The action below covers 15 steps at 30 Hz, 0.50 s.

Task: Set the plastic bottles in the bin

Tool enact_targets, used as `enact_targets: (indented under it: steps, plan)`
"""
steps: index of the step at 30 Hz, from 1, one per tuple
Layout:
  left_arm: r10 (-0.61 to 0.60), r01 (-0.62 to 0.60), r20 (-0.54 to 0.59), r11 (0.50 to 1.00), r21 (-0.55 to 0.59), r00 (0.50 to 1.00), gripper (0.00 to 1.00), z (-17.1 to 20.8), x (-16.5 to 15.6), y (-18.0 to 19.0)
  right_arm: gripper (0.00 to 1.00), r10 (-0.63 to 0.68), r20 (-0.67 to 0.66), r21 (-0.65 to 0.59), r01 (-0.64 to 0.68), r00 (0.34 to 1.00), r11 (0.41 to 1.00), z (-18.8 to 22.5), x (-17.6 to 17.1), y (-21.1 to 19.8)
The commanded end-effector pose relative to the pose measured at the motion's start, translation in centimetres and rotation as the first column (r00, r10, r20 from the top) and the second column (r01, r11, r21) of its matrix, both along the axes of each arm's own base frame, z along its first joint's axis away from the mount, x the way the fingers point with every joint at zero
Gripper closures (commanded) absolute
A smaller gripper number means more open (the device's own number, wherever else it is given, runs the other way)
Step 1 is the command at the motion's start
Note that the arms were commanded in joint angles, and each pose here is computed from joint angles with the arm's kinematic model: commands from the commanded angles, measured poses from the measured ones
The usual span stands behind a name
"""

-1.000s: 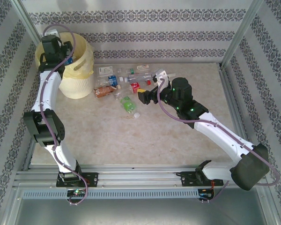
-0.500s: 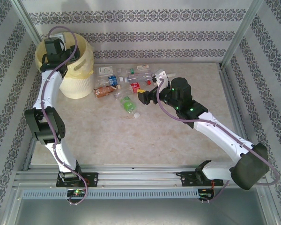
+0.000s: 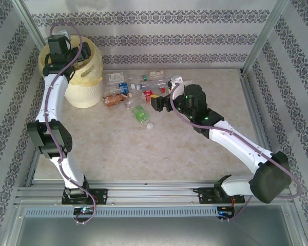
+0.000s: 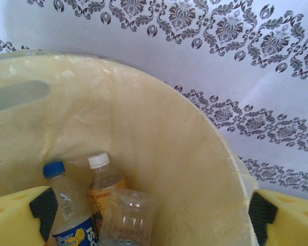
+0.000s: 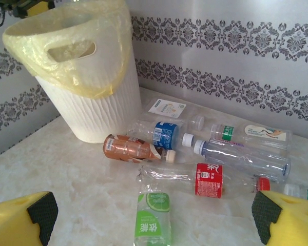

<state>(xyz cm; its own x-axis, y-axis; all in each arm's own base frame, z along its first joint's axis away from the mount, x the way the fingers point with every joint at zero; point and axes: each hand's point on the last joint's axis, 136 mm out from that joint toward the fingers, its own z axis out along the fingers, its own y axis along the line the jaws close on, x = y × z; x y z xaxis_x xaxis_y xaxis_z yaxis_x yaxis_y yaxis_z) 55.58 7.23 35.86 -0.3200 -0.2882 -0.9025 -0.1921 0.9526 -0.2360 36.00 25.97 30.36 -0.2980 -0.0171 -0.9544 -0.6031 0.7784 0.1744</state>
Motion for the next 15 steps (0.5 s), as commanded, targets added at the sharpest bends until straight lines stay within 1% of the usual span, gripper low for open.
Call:
enact_targets:
  steps: [1, 5, 9, 12, 15]
  plan:
    - [-0.025, 0.03, 0.085, 0.998, -0.062, 0.996, 0.0, 4.6, -1.9, -1.4, 0.02, -0.047, -0.039, 0.034, 0.049, 0.998, 0.998, -0.7, 0.7, -0.7]
    - [-0.053, 0.064, 0.125, 0.994, -0.086, 0.991, 0.0, 6.6, -3.0, -2.7, 0.02, -0.017, -0.06, 0.022, 0.018, 0.998, 1.0, -1.7, 0.5, -0.3]
    - [-0.115, 0.134, 0.159, 0.984, -0.117, 0.981, 0.0, 8.1, -4.3, -5.1, 0.02, 0.014, -0.108, -0.008, -0.015, 0.994, 1.0, -3.5, 0.2, 0.2]
    - [-0.161, 0.188, 0.184, 0.972, -0.141, 0.97, 0.0, 8.7, -5.6, -7.2, 0.02, 0.014, -0.148, -0.023, -0.018, 0.989, 1.0, -4.9, 0.2, 0.3]
    - [-0.198, 0.234, 0.213, 0.959, -0.161, 0.957, 0.0, 8.5, -6.6, -9.2, 0.02, 0.012, -0.183, -0.03, -0.018, 0.983, 0.999, -6.3, 0.3, 0.4]
